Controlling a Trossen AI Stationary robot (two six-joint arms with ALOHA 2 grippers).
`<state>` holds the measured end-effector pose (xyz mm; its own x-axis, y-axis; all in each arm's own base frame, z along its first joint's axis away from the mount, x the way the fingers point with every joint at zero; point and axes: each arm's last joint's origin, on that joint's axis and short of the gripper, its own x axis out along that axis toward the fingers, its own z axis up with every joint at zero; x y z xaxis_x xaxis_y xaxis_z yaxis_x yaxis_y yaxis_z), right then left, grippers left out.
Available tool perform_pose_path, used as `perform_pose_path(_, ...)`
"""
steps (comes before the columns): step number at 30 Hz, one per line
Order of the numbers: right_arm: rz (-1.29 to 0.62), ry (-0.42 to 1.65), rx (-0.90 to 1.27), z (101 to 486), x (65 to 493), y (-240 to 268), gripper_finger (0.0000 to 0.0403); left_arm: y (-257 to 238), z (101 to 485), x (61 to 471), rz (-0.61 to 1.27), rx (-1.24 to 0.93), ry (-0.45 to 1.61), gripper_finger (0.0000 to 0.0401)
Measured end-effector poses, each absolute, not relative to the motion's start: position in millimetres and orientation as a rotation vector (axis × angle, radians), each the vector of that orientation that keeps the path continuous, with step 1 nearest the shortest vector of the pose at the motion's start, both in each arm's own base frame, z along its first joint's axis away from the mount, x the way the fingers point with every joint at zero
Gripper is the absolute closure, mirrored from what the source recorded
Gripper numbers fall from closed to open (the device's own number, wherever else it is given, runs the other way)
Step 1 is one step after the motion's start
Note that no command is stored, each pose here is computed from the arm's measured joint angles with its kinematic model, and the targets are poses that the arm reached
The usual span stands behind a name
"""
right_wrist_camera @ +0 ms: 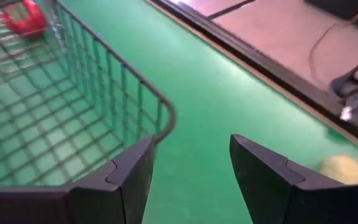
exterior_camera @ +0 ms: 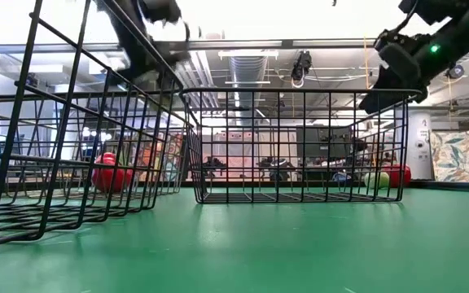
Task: Sort produce into baskets
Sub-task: Put the top left lime into the bottom black wire basket
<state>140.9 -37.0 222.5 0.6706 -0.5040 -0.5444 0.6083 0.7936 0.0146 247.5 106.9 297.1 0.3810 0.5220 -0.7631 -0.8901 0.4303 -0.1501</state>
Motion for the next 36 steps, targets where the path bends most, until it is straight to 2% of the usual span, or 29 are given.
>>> perform_pose_path(10, -0.431, 0.526, 0.325, 224, 147, -20, 0.0199, -50, 328, 266, 0.365, -0.266, 0.558, 0.0235)
perform_pose_path(14, -0.398, 0.498, 0.382, 230, 149, -11, 0.0199, -103, 327, 252, 0.186, -0.332, 0.575, 0.0234)
perform_pose_path(17, -0.413, 0.465, 0.405, 238, 150, -9, 0.0199, -134, 323, 239, 0.126, -0.409, 0.595, 0.0234)
perform_pose_path(26, -0.37, 0.351, 0.447, 253, 159, -5, 0.0199, -216, 277, 219, 0.106, -0.692, 0.814, 0.0234)
perform_pose_path(31, -0.323, 0.258, 0.447, 259, 171, -2, 0.0199, -226, 247, 221, 0.366, -0.803, 0.921, 0.0234)
perform_pose_path(36, -0.182, 0.236, 0.433, 262, 184, 9, 0.02, -227, 230, 223, 0.628, -0.802, 1.027, 0.0233)
